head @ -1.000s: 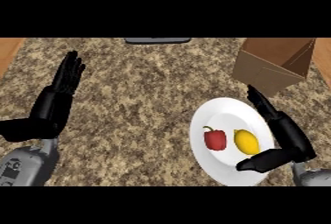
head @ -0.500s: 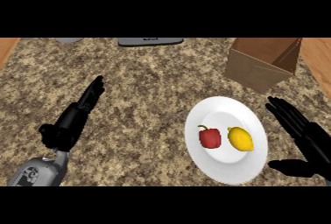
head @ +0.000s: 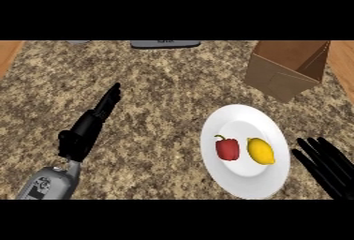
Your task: Pick the lemon from the plate and place it in the cardboard box
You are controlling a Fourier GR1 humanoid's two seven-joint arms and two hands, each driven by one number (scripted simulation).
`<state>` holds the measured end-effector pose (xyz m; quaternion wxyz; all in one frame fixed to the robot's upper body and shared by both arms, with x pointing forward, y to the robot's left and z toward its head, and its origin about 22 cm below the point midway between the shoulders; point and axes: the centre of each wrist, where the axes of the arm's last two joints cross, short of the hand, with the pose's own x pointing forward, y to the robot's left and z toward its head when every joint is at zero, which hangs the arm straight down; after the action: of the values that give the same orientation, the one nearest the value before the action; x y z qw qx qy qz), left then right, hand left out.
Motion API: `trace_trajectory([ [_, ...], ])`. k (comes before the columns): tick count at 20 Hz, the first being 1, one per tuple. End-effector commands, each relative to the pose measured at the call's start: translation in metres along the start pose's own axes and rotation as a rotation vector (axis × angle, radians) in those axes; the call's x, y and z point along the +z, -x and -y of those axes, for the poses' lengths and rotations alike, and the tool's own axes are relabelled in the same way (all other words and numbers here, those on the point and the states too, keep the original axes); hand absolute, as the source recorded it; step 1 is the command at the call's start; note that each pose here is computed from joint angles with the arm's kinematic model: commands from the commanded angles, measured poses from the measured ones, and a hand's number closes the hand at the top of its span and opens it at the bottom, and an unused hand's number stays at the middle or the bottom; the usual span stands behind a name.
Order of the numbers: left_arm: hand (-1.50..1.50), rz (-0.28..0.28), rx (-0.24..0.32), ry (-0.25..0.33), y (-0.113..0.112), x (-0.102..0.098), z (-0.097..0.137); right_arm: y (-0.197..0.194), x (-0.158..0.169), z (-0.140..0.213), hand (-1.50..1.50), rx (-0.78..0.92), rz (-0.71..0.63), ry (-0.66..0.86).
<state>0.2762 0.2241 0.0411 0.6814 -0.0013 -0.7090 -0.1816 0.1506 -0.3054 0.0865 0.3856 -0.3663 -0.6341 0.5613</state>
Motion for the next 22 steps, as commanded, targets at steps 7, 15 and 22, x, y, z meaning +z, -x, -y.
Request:
trace_trajectory([
  [7, 0.0, 0.028, 0.0, 0.038, 0.003, -0.01, 0.011, -0.06, 0.002, 0.037, -1.5, -0.04, -0.132, -0.236],
  [15, 0.0, 0.021, -0.005, 0.053, 0.001, -0.006, 0.014, -0.053, -0.027, 0.017, -1.5, -0.098, -0.16, -0.219],
  [22, 0.0, 0.016, -0.017, 0.05, 0.01, 0.003, 0.011, -0.062, -0.049, -0.015, -1.5, -0.039, -0.23, -0.298],
])
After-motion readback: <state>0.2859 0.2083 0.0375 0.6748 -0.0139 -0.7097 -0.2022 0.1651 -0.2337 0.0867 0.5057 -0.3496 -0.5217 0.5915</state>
